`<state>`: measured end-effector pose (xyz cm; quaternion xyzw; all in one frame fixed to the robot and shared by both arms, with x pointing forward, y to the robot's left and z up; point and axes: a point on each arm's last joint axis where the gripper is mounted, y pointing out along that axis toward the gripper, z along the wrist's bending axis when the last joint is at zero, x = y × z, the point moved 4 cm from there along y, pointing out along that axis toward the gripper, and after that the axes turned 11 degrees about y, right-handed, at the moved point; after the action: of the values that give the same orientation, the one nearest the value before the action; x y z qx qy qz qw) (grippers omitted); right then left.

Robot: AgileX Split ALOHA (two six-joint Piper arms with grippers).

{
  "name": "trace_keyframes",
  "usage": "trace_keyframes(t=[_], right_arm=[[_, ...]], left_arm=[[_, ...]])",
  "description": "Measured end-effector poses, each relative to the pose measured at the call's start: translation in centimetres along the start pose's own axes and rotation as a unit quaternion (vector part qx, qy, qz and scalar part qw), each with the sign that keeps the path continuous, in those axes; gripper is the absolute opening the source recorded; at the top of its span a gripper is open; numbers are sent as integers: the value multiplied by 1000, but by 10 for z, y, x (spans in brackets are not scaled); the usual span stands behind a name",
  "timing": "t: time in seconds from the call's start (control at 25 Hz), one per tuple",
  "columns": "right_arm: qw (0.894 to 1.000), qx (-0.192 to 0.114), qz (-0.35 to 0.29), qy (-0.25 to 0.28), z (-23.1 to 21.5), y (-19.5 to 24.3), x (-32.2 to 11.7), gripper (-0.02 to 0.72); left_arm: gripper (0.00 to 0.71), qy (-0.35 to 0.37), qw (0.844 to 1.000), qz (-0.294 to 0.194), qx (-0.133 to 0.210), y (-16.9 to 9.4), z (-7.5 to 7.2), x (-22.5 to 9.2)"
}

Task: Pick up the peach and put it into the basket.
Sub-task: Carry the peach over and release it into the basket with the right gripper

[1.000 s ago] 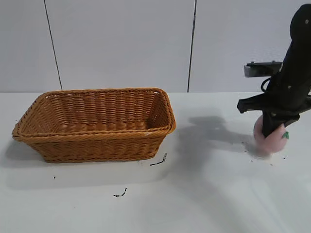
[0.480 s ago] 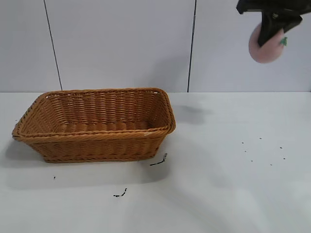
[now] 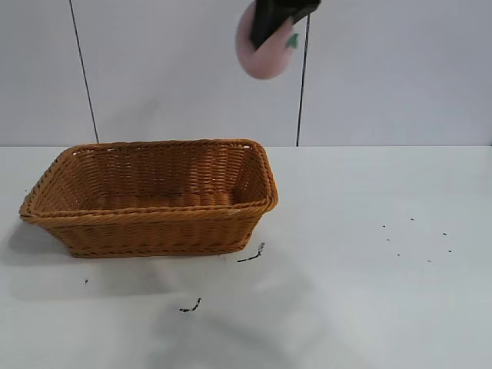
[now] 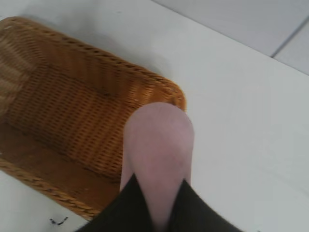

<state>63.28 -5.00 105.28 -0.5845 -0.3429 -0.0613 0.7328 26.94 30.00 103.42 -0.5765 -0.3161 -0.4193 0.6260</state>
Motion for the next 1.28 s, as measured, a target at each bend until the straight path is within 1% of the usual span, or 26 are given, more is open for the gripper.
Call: trace_keyframes(t=[0.08, 0.24, 0.48, 0.64, 0.72, 0.76, 0.8, 0.88, 0.96, 1.04, 1.08, 1.12, 1.28], right_arm=[[1000, 13, 0, -18, 21, 19, -4, -15], [999, 28, -3, -38, 45, 65, -13, -15], [999, 29, 2, -41, 48, 140, -35, -15], [999, 30, -2, -41, 48, 167, -45, -15], [999, 30, -1, -41, 48, 171, -46, 6], [999, 30, -2, -41, 48, 171, -46, 38], [999, 30, -3, -41, 48, 171, -46, 88], [999, 30, -3, -41, 48, 171, -46, 229], [999, 29, 4, -41, 47, 171, -48, 442], [999, 27, 11, -41, 47, 169, -49, 594], [999, 27, 13, -41, 47, 168, -49, 635], [999, 27, 13, -41, 47, 165, -48, 659], [999, 30, -3, -41, 49, 144, -35, 688]], left_arm=[[693, 0, 1000, 0, 0, 0, 0, 0], [693, 0, 1000, 0, 0, 0, 0, 0], [693, 0, 1000, 0, 0, 0, 0, 0], [693, 0, 1000, 0, 0, 0, 0, 0], [693, 0, 1000, 0, 0, 0, 0, 0], [693, 0, 1000, 0, 0, 0, 0, 0], [693, 0, 1000, 0, 0, 0, 0, 0], [693, 0, 1000, 0, 0, 0, 0, 0], [693, 0, 1000, 0, 0, 0, 0, 0], [693, 0, 1000, 0, 0, 0, 0, 0], [693, 0, 1000, 0, 0, 0, 0, 0], [693, 0, 1000, 0, 0, 0, 0, 0], [693, 0, 1000, 0, 0, 0, 0, 0]])
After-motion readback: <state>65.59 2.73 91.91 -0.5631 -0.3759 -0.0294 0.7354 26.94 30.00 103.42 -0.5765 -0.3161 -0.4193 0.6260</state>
